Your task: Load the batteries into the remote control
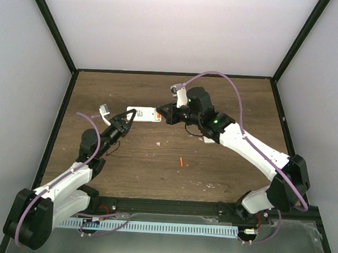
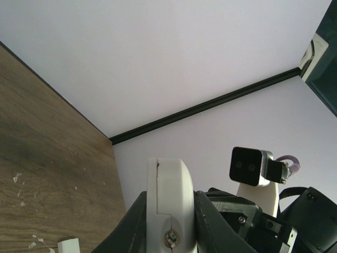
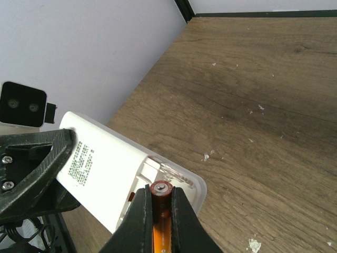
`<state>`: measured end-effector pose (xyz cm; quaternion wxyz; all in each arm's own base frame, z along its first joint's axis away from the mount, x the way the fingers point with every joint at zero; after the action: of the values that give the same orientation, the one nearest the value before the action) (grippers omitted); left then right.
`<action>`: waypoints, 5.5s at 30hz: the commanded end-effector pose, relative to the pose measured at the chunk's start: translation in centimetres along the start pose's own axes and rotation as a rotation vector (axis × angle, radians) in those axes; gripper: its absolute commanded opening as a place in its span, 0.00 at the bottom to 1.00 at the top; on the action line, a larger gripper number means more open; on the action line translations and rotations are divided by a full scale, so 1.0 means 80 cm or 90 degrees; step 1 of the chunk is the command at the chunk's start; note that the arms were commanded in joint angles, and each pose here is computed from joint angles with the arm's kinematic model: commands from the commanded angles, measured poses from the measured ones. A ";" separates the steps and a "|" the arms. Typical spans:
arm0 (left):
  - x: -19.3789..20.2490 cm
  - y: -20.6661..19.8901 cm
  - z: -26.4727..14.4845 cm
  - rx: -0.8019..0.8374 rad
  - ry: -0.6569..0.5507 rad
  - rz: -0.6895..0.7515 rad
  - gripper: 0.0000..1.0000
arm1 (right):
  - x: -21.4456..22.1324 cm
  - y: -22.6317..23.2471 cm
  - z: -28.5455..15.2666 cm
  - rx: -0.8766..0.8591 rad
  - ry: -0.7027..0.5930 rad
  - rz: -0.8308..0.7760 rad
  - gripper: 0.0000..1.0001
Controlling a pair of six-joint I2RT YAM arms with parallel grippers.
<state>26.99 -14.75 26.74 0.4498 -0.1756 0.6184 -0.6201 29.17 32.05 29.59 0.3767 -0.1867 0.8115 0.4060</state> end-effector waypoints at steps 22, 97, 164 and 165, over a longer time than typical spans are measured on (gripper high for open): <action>-0.008 -0.013 -0.004 0.026 -0.027 0.030 0.00 | 0.017 -0.008 0.009 0.023 0.029 0.010 0.05; -0.011 -0.014 -0.005 0.025 -0.042 0.035 0.00 | -0.032 -0.030 -0.019 0.141 -0.039 -0.007 0.32; -0.012 -0.068 0.001 0.136 -0.005 -0.014 0.00 | -0.039 -0.025 -0.033 -0.250 0.046 0.338 0.64; -0.012 -0.069 0.002 0.136 -0.004 -0.013 0.00 | -0.040 -0.024 -0.032 -0.253 0.049 0.338 0.64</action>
<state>26.18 -14.89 29.64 0.4468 -0.1610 0.5740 -0.6671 31.20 28.31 30.92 0.1855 -0.0356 0.7640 0.6169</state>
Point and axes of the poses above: each gripper's point midway between its finger pads, its own z axis out along the fingers, its own y axis along the line the jaws close on, x = y × z, the point moved 3 cm from there along -z, back along the fingers, and after that the axes turned 2 degrees about z, right-handed, at the moved point
